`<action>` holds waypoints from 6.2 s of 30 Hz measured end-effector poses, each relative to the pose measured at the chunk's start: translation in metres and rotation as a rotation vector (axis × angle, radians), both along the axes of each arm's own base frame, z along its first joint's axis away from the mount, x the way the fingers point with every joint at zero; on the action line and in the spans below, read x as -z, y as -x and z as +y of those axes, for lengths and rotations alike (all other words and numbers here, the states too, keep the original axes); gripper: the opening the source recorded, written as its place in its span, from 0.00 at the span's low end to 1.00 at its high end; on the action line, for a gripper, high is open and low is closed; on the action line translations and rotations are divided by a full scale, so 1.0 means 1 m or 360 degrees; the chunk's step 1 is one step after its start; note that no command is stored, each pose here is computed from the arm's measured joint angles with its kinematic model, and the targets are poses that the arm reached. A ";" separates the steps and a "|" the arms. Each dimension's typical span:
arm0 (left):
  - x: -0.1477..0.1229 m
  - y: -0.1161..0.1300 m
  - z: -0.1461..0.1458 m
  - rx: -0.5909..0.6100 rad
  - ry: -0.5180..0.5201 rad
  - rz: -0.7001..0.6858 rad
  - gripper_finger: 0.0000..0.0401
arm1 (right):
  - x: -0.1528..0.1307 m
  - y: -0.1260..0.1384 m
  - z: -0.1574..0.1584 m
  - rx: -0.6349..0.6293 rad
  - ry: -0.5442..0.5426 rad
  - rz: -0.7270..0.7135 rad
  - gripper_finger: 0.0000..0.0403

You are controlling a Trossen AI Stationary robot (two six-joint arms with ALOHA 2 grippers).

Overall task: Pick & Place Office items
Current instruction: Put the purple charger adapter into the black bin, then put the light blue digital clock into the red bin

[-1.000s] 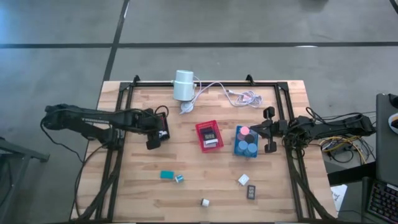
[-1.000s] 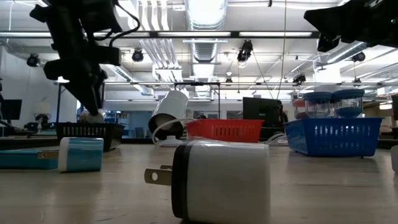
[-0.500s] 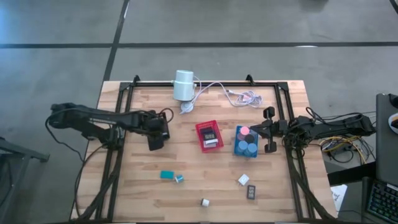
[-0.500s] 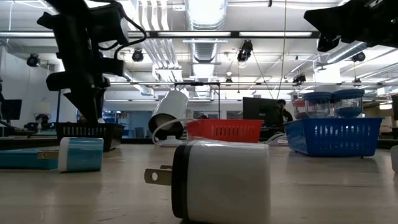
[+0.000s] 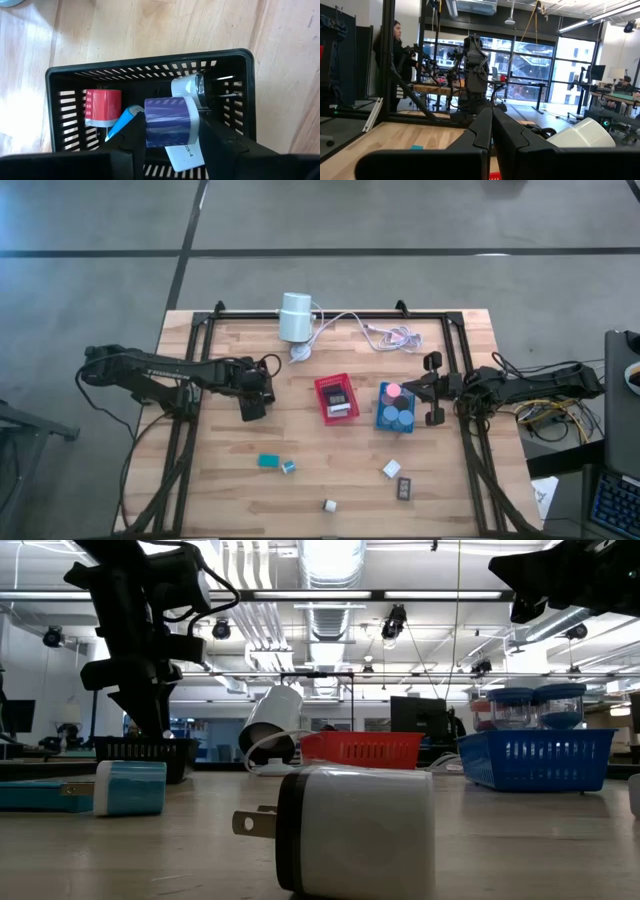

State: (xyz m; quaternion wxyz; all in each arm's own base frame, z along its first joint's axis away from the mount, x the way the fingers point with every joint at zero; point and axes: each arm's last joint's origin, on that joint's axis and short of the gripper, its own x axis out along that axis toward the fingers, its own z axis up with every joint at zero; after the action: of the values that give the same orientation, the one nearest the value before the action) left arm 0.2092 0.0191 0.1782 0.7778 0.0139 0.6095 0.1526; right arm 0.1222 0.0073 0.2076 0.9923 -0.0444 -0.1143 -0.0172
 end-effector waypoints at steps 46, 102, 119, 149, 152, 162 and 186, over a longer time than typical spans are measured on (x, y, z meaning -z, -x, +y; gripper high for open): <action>-0.072 0.030 -0.003 -0.0010 -0.0057 -0.0394 0.65 | 0.000 0.000 0.000 -0.0001 0.0000 0.0002 0.02; 0.013 0.101 -0.019 0.0851 -0.0096 -0.2031 0.01 | 0.000 0.000 -0.005 0.0262 -0.0101 0.0002 0.02; 0.015 0.101 -0.019 0.0844 -0.0080 -0.1995 0.02 | 0.000 0.000 -0.005 0.0270 -0.0071 0.0006 0.02; 0.018 0.101 -0.019 0.0900 -0.0112 -0.1928 0.01 | 0.000 0.001 -0.005 0.0287 -0.0066 0.0007 0.02; 0.015 0.101 -0.020 0.0964 -0.0081 -0.1992 0.01 | 0.000 0.001 -0.005 0.0288 -0.0061 0.0008 0.02; -0.033 0.106 -0.022 0.0956 0.0046 -0.2489 0.01 | 0.004 0.001 -0.005 0.0282 -0.0076 0.0021 0.02; -0.154 0.049 -0.018 0.0524 0.0270 -0.1435 0.01 | 0.004 0.001 -0.005 0.0264 -0.0146 -0.0001 0.02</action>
State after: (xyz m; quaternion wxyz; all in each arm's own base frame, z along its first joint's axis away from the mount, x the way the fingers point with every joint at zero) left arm 0.1599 0.0009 0.3325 0.9765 -0.0208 0.2119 -0.0319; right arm 0.1213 0.0020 0.2033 0.9884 -0.0083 -0.1095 -0.1047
